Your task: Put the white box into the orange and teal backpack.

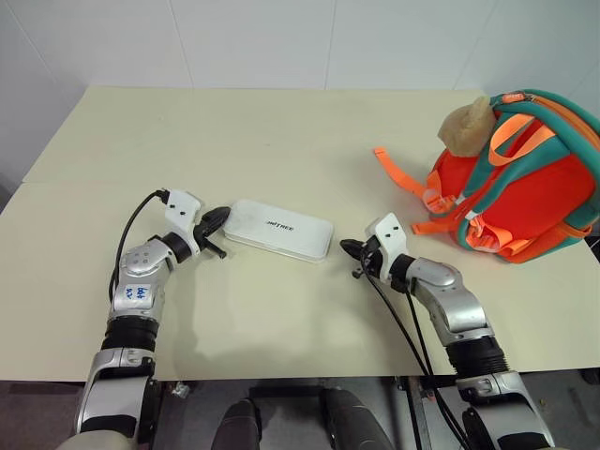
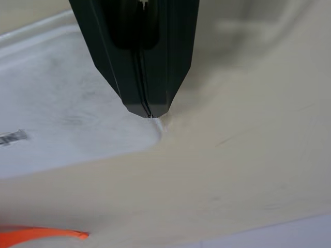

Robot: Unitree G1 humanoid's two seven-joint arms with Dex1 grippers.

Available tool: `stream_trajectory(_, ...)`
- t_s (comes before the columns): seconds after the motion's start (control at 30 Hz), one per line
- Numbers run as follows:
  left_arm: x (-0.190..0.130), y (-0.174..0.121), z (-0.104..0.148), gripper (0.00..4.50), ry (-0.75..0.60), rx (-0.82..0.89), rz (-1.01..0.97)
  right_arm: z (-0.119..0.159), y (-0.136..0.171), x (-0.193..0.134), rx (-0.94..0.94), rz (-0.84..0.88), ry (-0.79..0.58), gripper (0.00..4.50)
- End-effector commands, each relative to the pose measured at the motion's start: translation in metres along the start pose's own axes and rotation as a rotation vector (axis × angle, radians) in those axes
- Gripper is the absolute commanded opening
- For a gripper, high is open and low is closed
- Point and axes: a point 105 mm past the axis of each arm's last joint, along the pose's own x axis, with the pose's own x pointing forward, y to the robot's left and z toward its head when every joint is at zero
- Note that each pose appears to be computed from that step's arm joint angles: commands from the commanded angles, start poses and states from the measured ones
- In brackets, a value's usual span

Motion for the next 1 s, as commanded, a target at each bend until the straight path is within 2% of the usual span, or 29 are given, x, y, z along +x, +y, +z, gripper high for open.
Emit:
stream_trajectory(0.03,0.006,0.006,-0.004,0.02,0.015,0.008,0.06,0.014,0.006,0.006,-0.023,0.004,-0.05,0.0)
stream_trajectory(0.2,0.01,0.019,-0.009,0.02,0.028,-0.016,0.15,0.015,0.018,0.009,-0.026,0.034,-0.055,0.0)
stream_trajectory(0.47,0.021,0.0,-0.008,0.02,-0.006,-0.042,0.055,0.018,0.023,0.008,-0.029,0.044,-0.061,0.0)
stream_trajectory(0.57,0.022,-0.015,-0.004,0.02,-0.032,-0.054,-0.04,0.02,0.022,0.007,-0.032,0.042,-0.062,0.0)
stream_trajectory(0.7,0.01,-0.036,-0.011,0.02,-0.014,-0.049,-0.167,0.021,0.02,0.004,-0.039,0.048,-0.06,0.0)
stream_trajectory(1.0,-0.025,-0.068,-0.022,0.02,0.045,-0.065,-0.281,0.018,0.009,-0.021,-0.078,0.072,-0.008,0.0)
